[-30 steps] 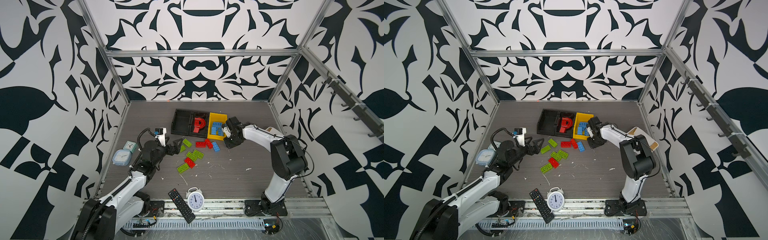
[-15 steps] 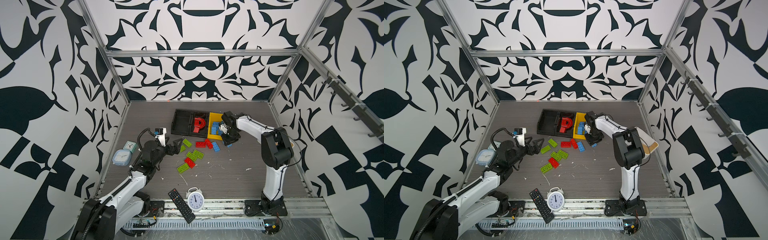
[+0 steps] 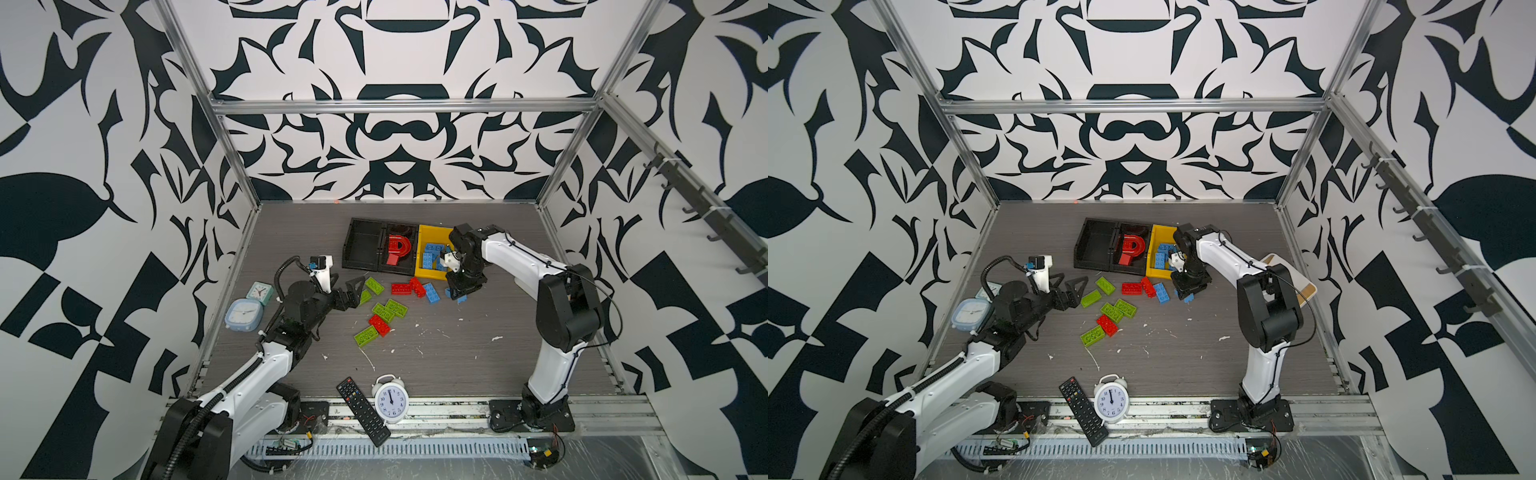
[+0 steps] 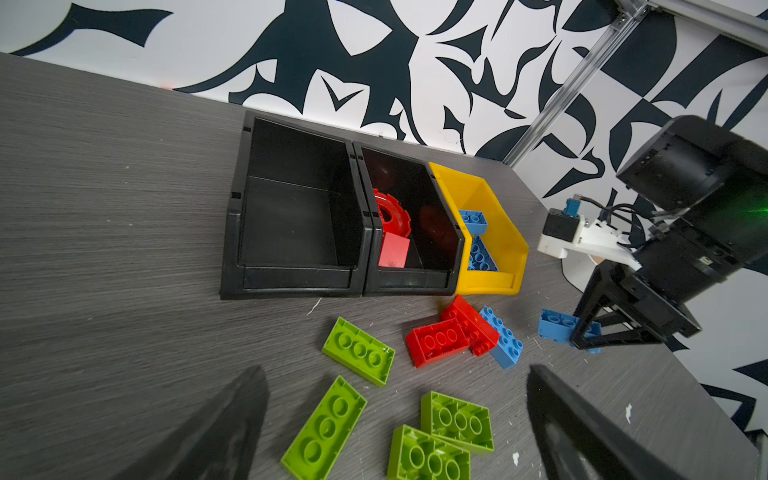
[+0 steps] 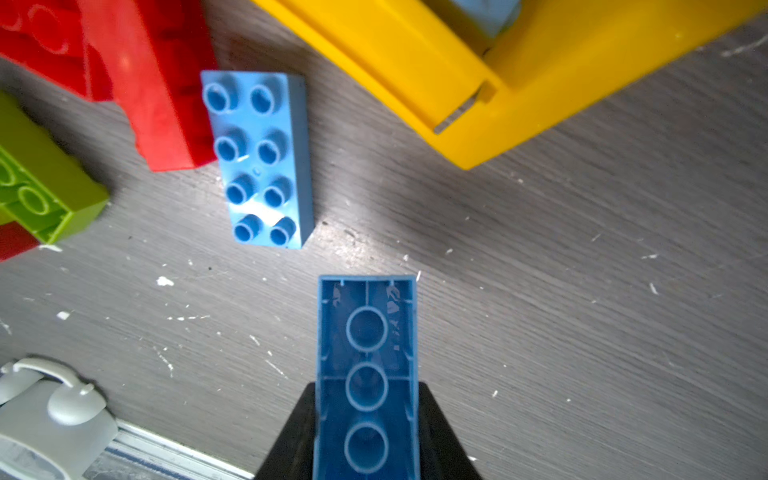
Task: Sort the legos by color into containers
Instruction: 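Lift the blue brick over the yellow bin with the right gripper, then open the right gripper to drop the blue brick into the yellow bin, then move the right gripper down onto the blue 2x4 brick beside the bin, then grasp the blue brick and carry it over the yellow bin, then open the right gripper to release the blue brick into the yellow bin, then move the right gripper down onto the red brick lying on its side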
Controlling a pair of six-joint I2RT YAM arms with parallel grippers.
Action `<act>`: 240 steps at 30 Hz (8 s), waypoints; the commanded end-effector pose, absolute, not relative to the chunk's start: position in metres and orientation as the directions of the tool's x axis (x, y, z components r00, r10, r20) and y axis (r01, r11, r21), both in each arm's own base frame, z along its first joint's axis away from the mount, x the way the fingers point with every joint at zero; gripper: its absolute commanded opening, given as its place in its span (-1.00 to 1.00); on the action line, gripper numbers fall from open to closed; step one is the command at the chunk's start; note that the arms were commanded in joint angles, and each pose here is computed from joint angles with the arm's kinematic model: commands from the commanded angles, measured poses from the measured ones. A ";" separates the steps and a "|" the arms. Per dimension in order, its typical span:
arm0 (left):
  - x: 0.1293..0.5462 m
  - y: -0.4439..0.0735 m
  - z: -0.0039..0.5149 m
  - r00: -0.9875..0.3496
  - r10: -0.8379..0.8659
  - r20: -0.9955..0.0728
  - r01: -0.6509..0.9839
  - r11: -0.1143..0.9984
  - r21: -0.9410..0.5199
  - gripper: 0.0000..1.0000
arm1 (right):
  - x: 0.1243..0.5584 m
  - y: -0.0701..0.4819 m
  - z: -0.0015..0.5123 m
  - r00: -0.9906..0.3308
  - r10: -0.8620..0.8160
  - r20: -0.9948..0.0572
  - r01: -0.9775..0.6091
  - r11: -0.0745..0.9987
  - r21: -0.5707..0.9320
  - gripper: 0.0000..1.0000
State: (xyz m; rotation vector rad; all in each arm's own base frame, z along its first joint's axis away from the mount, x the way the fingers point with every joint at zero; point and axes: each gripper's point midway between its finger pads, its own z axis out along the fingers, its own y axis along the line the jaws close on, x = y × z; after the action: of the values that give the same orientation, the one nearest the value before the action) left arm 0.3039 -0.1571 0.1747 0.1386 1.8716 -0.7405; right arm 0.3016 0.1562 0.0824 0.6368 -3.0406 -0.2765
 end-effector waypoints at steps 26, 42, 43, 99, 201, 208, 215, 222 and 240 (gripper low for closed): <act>0.304 -0.156 0.177 -0.419 -0.239 -0.876 0.420 0.805 -0.420 0.99 | 0.457 0.195 0.205 -0.649 -0.044 -0.760 -0.286 0.940 0.189 -0.48; 0.304 -0.156 0.177 -0.418 -0.239 -0.877 0.419 0.806 -0.419 0.99 | 0.477 0.206 0.168 -0.701 -0.054 -0.711 -0.274 0.941 0.198 -0.12; 0.304 -0.156 0.177 -0.418 -0.239 -0.877 0.419 0.806 -0.419 0.99 | 0.477 0.205 0.168 -0.702 -0.055 -0.710 -0.273 0.941 0.198 -0.03; 0.305 -0.154 0.177 -0.416 -0.244 -0.876 0.408 0.811 -0.420 1.00 | 0.326 0.221 0.050 -0.788 -0.339 -0.514 -0.405 0.914 0.018 0.11; 0.303 -0.152 0.180 -0.410 -0.245 -0.879 0.407 0.813 -0.416 0.99 | 0.464 0.180 0.145 -0.742 -0.145 -0.654 -0.274 0.957 0.099 -0.63; 0.302 -0.152 0.182 -0.405 -0.247 -0.880 0.408 0.813 -0.416 0.99 | 0.467 0.177 0.140 -0.752 -0.147 -0.643 -0.265 0.960 0.090 -0.34; 0.301 -0.153 0.183 -0.404 -0.253 -0.879 0.412 0.808 -0.422 0.99 | 0.458 0.175 0.159 -0.736 -0.140 -0.663 -0.268 0.959 0.095 0.13; 0.301 -0.152 0.183 -0.405 -0.252 -0.879 0.410 0.809 -0.421 0.99 | 0.433 0.177 0.186 -0.714 -0.114 -0.691 -0.289 0.947 0.142 0.22; 0.303 -0.152 0.181 -0.407 -0.249 -0.879 0.405 0.813 -0.418 0.99 | 0.333 0.237 0.135 -0.720 -0.220 -0.659 -0.397 0.908 0.132 0.25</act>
State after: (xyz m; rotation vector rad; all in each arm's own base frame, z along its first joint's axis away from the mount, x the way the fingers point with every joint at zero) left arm 0.3022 -0.1524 0.1789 0.1229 1.8645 -0.7204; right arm 0.3236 0.2323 0.1311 0.7107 -3.6724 -0.5416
